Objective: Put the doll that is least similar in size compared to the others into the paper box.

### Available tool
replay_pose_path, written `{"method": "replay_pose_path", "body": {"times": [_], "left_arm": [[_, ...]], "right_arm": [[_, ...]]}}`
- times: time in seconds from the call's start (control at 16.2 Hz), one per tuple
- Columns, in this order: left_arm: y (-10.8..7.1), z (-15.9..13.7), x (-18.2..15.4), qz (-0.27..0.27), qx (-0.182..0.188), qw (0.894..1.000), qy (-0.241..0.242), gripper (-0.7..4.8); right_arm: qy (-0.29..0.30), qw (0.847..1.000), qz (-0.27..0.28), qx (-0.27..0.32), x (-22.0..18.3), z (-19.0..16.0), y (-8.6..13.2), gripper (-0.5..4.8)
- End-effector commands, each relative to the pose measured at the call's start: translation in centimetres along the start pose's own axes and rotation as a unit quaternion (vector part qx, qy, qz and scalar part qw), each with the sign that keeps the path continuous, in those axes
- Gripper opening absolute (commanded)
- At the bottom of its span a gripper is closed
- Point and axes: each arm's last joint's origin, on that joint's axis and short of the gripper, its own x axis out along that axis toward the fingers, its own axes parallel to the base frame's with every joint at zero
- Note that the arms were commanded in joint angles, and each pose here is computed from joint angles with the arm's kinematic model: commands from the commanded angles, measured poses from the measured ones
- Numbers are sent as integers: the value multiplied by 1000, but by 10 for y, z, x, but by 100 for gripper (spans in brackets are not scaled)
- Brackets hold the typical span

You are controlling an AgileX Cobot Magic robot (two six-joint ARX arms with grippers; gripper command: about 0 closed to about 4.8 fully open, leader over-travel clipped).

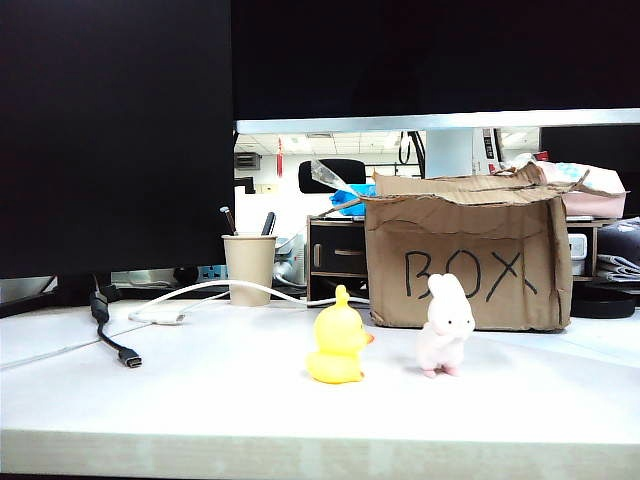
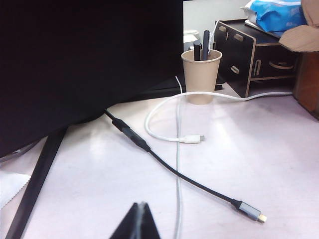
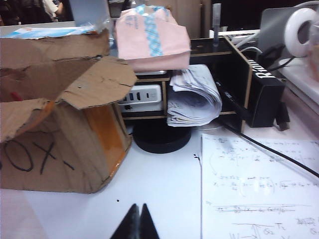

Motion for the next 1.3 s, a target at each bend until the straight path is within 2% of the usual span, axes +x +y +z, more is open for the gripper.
{"method": "replay_pose_path", "body": {"times": [0.06,1.3], "left_arm": [[0,1,0,-1,1,1000,-3,-5],[0,1,0,-1,1,1000,-3,-5]], "right_arm": [[-8,1000,8,-2,0,1,3,-5],[-7,1000,19,2,0,0,7,-5]]}}
